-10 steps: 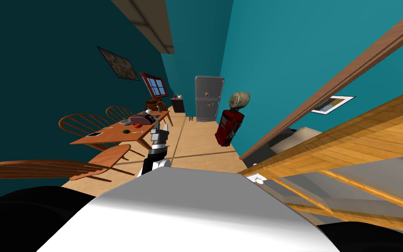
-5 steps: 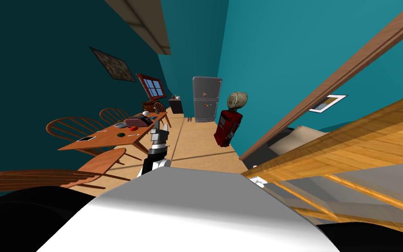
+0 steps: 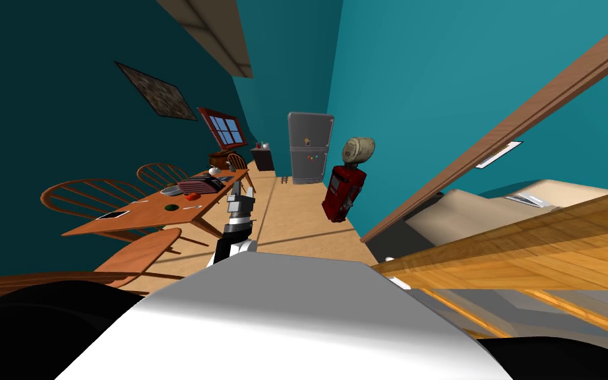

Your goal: Pull the door open

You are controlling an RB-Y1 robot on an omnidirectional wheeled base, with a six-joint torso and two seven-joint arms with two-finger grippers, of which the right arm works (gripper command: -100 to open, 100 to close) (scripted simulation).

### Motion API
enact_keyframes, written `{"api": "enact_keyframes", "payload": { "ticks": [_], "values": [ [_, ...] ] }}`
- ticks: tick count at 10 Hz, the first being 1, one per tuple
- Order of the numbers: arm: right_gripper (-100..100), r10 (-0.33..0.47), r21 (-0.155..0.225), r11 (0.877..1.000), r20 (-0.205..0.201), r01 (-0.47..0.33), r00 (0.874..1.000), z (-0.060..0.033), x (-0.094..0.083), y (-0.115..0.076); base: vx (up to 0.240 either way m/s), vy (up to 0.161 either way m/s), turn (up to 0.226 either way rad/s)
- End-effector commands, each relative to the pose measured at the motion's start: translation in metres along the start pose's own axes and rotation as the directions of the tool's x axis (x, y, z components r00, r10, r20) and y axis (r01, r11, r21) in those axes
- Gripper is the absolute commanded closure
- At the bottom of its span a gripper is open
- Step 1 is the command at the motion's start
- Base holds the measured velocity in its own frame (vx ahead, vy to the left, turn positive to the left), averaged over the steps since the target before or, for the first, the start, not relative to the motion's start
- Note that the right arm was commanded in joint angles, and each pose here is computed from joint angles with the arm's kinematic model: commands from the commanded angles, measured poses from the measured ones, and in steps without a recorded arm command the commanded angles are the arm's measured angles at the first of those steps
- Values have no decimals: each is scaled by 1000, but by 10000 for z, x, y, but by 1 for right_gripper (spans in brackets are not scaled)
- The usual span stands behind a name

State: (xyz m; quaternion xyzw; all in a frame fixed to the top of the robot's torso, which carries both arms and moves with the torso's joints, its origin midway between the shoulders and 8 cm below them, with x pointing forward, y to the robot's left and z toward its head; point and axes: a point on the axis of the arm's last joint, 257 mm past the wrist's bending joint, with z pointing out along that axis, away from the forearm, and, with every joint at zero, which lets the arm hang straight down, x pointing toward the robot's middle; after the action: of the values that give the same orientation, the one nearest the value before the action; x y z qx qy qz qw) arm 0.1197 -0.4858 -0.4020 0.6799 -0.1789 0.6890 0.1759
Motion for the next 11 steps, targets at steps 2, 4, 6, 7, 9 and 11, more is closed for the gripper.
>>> {"api": "enact_keyframes", "payload": {
  "ticks": [2, 4, 6, 7, 9, 11],
  "values": [
    [100, 0, 0, 1000, -1, 0, 1000, -2, 2, 0, -6, -1, -4],
    [100, 0, 0, 1000, -1, 0, 1000, -2, 2, 0, -4, 0, 7],
    [100, 0, 0, 1000, -1, 0, 1000, -2, 2, 0, 0, 0, 0],
    [100, 2, 39, 999, -5, -1, 1000, 41, 15, -69, -97, 12, 31],
    [100, 4, 86, 996, -8, -3, 1000, 80, 26, -150, -184, 46, 35],
    [100, 5, 136, 991, -8, -4, 1000, 109, 35, -232, -196, 42, 30]
  ]
}}
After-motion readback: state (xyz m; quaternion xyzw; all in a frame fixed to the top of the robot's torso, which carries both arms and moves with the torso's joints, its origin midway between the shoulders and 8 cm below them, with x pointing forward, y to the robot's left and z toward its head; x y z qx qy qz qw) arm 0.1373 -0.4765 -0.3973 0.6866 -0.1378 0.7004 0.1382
